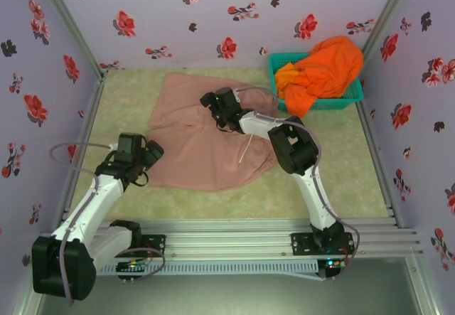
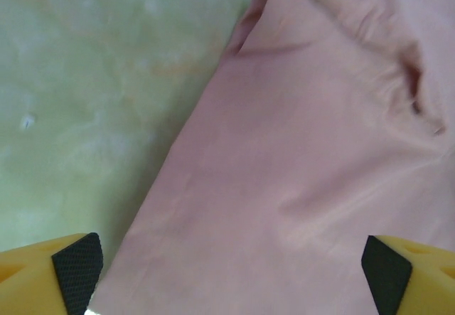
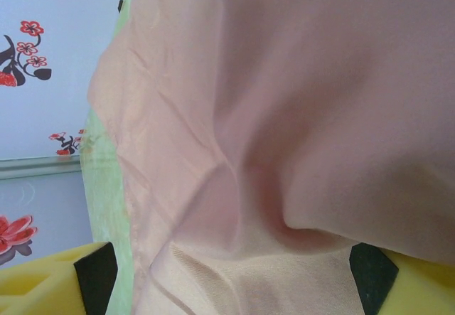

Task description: Fold and stack the shorts

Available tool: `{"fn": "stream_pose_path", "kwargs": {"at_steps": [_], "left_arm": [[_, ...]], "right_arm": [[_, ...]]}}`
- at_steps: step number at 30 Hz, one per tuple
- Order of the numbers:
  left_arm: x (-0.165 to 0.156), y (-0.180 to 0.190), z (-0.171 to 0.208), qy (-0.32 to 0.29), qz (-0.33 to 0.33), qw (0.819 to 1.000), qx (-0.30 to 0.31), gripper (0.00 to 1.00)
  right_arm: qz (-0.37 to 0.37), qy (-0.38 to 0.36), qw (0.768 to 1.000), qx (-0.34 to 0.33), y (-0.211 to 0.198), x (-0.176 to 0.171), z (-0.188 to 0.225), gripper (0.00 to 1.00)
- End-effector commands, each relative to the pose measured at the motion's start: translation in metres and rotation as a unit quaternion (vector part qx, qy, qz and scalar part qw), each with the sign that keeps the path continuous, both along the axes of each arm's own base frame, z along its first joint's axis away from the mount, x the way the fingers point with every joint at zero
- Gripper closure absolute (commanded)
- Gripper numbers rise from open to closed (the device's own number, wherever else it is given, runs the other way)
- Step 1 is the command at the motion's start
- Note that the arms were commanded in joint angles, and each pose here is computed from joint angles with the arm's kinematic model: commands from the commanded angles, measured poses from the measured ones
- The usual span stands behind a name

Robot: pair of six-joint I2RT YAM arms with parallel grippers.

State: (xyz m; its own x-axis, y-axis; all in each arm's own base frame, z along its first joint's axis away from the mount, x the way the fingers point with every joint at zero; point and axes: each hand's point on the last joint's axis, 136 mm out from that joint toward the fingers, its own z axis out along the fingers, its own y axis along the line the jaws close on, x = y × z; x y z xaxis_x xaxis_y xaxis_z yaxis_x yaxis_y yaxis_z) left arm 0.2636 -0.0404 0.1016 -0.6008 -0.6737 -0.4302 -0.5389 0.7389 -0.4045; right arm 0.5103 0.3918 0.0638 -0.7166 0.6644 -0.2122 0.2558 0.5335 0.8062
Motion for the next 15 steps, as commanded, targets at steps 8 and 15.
{"fn": "stream_pose_path", "kwargs": {"at_steps": [8, 15], "left_arm": [[-0.047, 0.014, -0.049, 0.106, 0.052, 0.99, 0.071, 0.2], [-0.04, 0.0, -0.065, 0.104, 0.026, 0.993, 0.056, 0.33]], "right_arm": [[0.062, -0.043, 0.997, -0.001, 0.007, -0.02, 0.056, 0.11], [0.103, -0.109, 0.989, -0.01, -0.005, -0.049, 0.128, 0.08]]}}
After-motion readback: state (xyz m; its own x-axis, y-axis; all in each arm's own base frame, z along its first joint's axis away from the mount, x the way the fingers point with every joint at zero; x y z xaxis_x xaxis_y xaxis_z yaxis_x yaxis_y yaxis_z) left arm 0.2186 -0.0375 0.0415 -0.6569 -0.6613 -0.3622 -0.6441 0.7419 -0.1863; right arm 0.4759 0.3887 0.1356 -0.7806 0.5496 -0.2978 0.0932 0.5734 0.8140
